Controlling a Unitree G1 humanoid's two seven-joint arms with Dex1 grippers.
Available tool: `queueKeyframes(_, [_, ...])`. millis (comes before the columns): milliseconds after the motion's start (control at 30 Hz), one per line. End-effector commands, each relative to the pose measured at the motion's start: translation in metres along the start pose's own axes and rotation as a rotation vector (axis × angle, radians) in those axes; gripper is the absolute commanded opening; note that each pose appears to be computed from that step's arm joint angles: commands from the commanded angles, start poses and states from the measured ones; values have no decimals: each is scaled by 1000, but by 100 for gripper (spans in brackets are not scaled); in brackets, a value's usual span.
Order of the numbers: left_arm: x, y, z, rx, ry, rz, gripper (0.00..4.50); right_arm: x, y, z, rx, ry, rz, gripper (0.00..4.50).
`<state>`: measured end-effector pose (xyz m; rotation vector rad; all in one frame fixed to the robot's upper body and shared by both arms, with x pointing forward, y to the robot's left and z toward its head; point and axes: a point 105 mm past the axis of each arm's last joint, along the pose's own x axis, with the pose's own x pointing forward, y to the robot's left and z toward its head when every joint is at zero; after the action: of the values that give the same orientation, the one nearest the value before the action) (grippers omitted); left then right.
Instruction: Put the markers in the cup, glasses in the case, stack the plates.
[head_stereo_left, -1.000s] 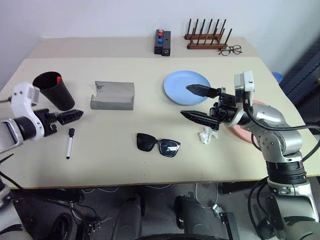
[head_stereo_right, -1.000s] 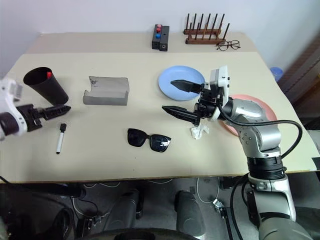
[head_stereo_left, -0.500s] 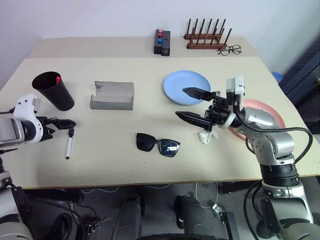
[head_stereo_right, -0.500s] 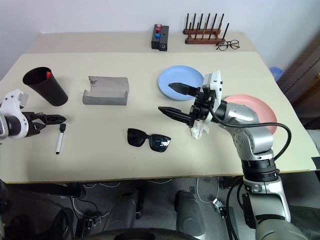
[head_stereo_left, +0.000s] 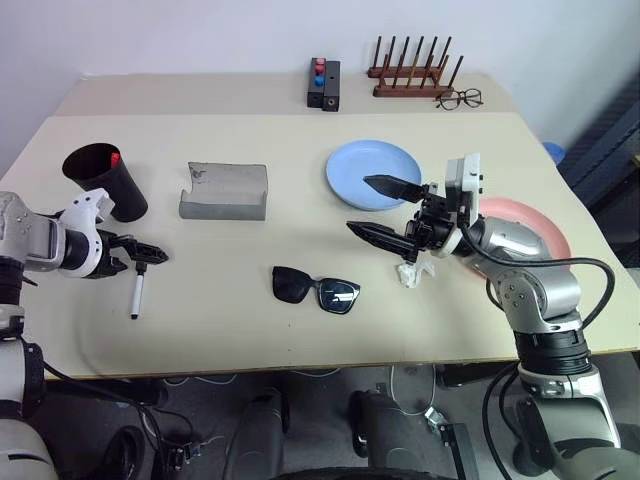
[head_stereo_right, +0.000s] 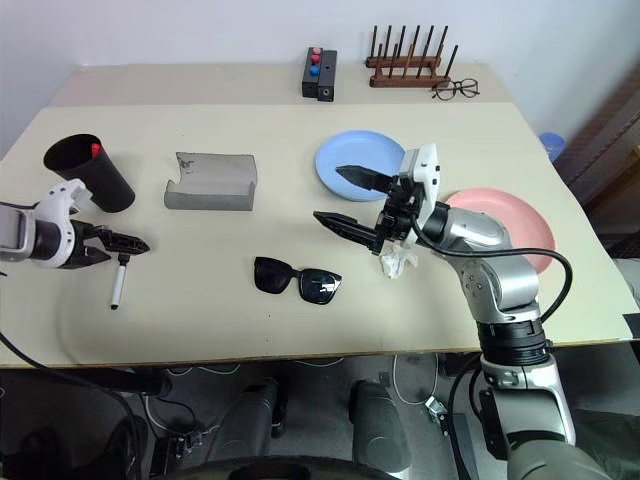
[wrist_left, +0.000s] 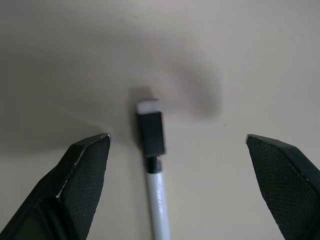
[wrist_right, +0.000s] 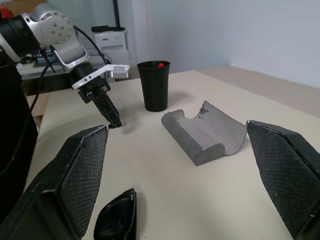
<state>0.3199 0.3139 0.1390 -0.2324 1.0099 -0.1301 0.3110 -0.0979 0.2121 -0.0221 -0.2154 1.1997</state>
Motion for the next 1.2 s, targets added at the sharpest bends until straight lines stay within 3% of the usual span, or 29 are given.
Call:
queueKeyframes(33, [3, -3, 1, 17, 8, -14, 449, 0, 1, 13, -44, -30, 3, 450])
queueKeyframes(167, [9, -3, -4, 7, 37, -20, 449, -1, 1, 13, -47, -29, -2, 450])
queueKeyframes(233, [14, -5, -10, 5, 66, -32, 396, -2, 0, 12, -46, -26, -7, 450])
queueKeyframes(300, [17, -6, -16, 8, 86, -39, 326, -2, -1, 12, -45, -24, -10, 450])
queueKeyframes(500, [17, -6, -17, 11, 84, -34, 28, -3, -1, 12, -49, -20, -16, 450])
queueKeyframes(533, [15, -6, -15, 9, 75, -33, 6, -3, -2, 11, -51, -18, -18, 450])
queueKeyframes(767, [-7, -12, -17, 119, 57, -51, 6, -4, -3, 13, -59, -19, -25, 450])
queueKeyframes(900, [-26, -20, -5, 257, -56, -25, 6, -6, -5, 13, -61, -15, -25, 450])
queueKeyframes(967, [-35, -29, 13, 356, -198, -30, 6, -5, -8, 15, -69, -23, -32, 450])
queueKeyframes(1100, [-64, -70, 51, 559, -674, -165, 6, -4, -12, 17, -73, -37, -45, 450])
queueKeyframes(1200, [-79, -71, 63, 539, -870, -188, 6, -2, -14, 19, -74, -47, -42, 450])
